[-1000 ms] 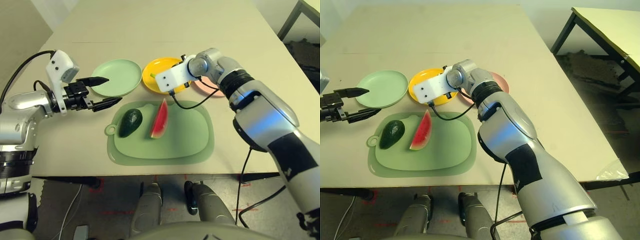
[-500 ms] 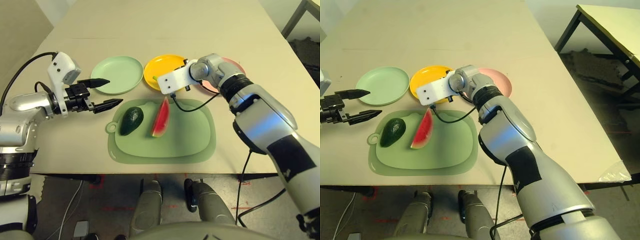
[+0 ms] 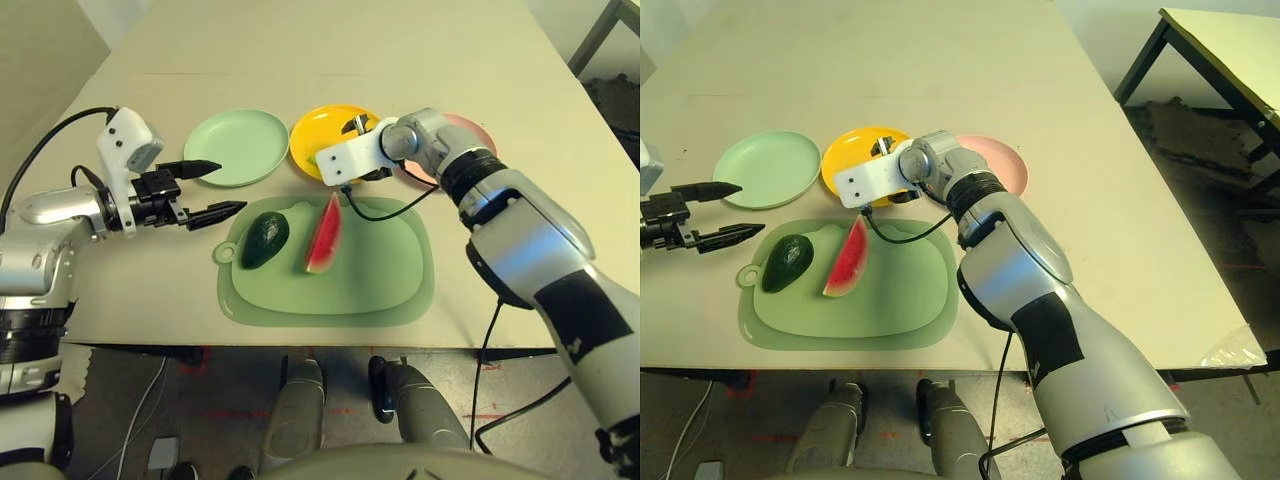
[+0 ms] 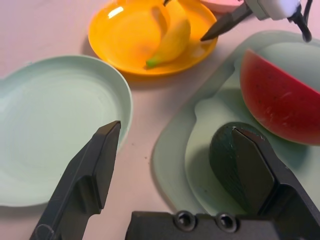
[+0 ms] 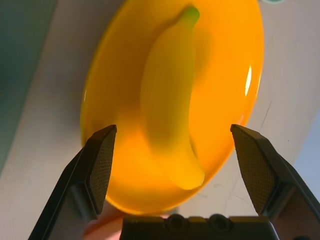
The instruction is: Place the fruits into color-matched plates.
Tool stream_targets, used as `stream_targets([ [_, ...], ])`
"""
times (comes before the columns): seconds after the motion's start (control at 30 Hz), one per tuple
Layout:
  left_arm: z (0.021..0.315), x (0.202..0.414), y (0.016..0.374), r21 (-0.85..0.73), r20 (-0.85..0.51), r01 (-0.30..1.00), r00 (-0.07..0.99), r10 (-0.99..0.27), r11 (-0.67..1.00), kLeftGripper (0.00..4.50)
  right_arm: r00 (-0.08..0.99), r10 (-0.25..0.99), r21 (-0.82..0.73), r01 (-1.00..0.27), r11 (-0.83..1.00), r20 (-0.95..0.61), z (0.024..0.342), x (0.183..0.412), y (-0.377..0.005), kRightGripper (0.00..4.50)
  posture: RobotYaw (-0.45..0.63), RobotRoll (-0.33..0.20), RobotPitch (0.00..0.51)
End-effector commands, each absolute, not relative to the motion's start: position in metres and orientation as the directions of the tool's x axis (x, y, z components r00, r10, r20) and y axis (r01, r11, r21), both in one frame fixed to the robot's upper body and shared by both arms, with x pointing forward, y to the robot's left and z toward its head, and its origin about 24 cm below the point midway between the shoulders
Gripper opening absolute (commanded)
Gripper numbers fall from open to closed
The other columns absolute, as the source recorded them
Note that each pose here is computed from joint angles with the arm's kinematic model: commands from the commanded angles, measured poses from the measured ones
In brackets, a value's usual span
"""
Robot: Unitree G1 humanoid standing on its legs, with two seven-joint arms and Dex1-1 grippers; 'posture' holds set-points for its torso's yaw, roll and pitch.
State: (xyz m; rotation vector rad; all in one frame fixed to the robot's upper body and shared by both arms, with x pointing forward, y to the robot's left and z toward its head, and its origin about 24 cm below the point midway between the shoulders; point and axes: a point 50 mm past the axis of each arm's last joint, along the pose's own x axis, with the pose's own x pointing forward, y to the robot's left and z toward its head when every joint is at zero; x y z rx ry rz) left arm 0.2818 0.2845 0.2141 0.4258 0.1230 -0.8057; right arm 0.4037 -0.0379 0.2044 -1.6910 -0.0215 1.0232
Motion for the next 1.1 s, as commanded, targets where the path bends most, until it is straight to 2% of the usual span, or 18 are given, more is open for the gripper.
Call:
stream_targets([
  [0.03,0.211,0.286,0.283,0.321,-0.279,0.735,0.676,-0.682,0.597,4.50,0.614,0.478,-0.776,-0.452,-0.440,-0.629,0.213,0.403,-0.043,4.47,0.10,0.000,0.211],
  [0.23,0.212,0.291,0.285,0.321,-0.282,0.768,0.636,-0.718,0.554,4.50,0.535,0.493,-0.723,-0.422,-0.547,-0.686,0.238,0.396,-0.059,4.47,0.05,0.000,0.200],
  [0.4,0.204,0.286,0.287,0.292,-0.317,0.831,0.551,-0.772,0.474,4.50,0.451,0.520,-0.682,-0.368,-0.632,-0.726,0.252,0.386,-0.064,4.47,0.02,0.000,0.191],
  [0.73,0.209,0.273,0.289,0.258,-0.245,0.916,0.370,-0.896,0.307,4.50,0.162,0.587,-0.608,-0.143,-0.781,-0.793,0.270,0.340,-0.027,4.47,0.01,0.000,0.179],
  [0.83,0.207,0.264,0.296,0.267,-0.324,0.938,0.303,-0.896,0.220,4.50,0.103,0.597,-0.605,-0.109,-0.788,-0.796,0.272,0.327,-0.012,4.47,0.02,0.000,0.180],
  [1.1,0.212,0.242,0.313,0.227,-0.429,0.956,0.268,-0.863,0.185,4.50,0.014,0.580,-0.579,-0.054,-0.813,-0.815,0.260,0.302,0.020,4.47,0.05,0.000,0.181],
])
